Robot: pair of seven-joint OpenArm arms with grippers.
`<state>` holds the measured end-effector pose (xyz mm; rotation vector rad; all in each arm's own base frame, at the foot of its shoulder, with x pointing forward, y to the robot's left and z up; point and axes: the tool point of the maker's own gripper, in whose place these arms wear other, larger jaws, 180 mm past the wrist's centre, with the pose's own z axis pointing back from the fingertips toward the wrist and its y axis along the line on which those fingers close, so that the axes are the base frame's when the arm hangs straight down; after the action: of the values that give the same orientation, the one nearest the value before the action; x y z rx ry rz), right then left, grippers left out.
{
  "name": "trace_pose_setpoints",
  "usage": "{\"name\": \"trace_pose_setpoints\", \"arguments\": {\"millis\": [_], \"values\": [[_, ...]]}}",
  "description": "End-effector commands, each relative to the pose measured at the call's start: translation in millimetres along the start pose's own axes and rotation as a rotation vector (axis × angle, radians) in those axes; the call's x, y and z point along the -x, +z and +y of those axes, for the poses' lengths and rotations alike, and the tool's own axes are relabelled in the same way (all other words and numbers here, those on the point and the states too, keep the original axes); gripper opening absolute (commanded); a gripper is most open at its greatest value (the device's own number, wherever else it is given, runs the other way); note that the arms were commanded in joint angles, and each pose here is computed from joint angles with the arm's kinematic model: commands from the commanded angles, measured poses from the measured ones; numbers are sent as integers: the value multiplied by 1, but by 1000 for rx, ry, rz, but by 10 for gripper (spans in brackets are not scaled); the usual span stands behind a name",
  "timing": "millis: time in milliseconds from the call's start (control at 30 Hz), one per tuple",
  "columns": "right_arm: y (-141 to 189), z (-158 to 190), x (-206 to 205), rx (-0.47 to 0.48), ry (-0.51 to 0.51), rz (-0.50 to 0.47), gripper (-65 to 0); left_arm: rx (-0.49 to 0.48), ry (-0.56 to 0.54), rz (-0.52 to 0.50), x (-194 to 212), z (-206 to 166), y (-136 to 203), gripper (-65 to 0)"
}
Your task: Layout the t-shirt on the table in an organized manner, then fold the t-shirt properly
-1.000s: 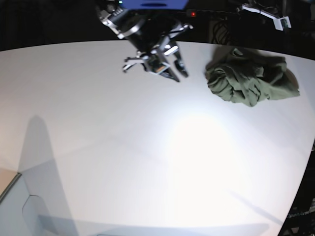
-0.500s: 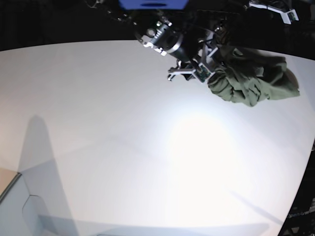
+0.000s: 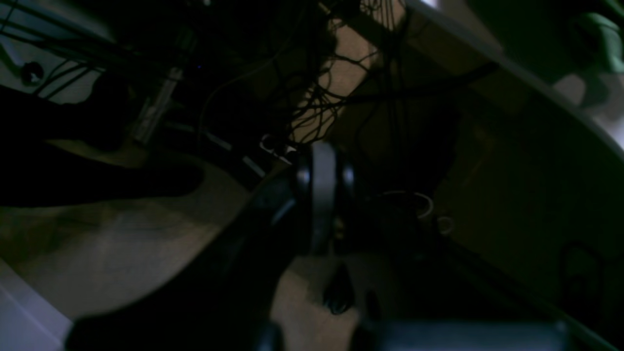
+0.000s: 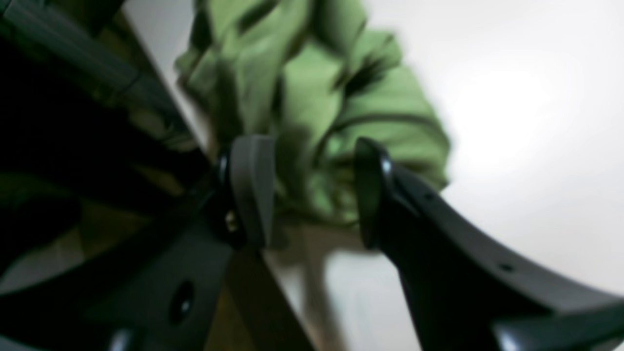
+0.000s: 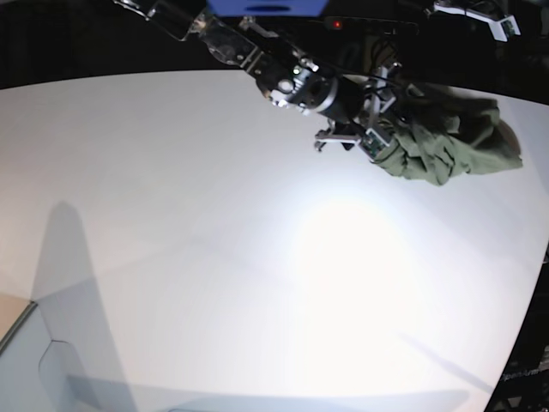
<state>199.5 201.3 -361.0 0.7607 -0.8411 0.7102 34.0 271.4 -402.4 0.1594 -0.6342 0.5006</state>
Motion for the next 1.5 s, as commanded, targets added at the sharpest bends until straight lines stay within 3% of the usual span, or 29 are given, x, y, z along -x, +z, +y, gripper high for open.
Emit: {"name": "trace_pose_setpoints", "arguments": {"millis": [0,133,300,467,633,767,967,1033,1167,1367,1467], "values": [[-1,11,-18,-47,14,-55,-409,-6,-10,-12,-3,4,5,-650],[1,17,-22,-80,34,-66,-648,-5,-10,-14,-3,4,5,-650],[19,14,-53,-75,66,-156,-650,0,-9,-28,-8,1,5,-650],[53,-21,-129,15,108,-351,-650,7,-21,-71,-25,-1,11,-650],[67,-53,-178,85,188,-434,-650,-32,-26,-111,-40,12,15,-650],[84,-69,-240,133,253,-557,-650,-68,-38,-133,-49,27,18,-650],[145,-107,-346,265,267,-810,-650,-85,-97,-164,-69,40,18,-650],[161,-127,-367,315,247,-854,-650,-83,-114,-167,-73,42,16,-650],[177,-154,-395,379,246,-884,-650,-76,-136,-181,-81,41,14,-650],[129,-155,-355,351,277,-679,-650,-56,-139,-229,-99,33,7,-650],[109,-167,-315,351,211,-593,-650,-47,-130,-255,-108,29,4,-650]]}}
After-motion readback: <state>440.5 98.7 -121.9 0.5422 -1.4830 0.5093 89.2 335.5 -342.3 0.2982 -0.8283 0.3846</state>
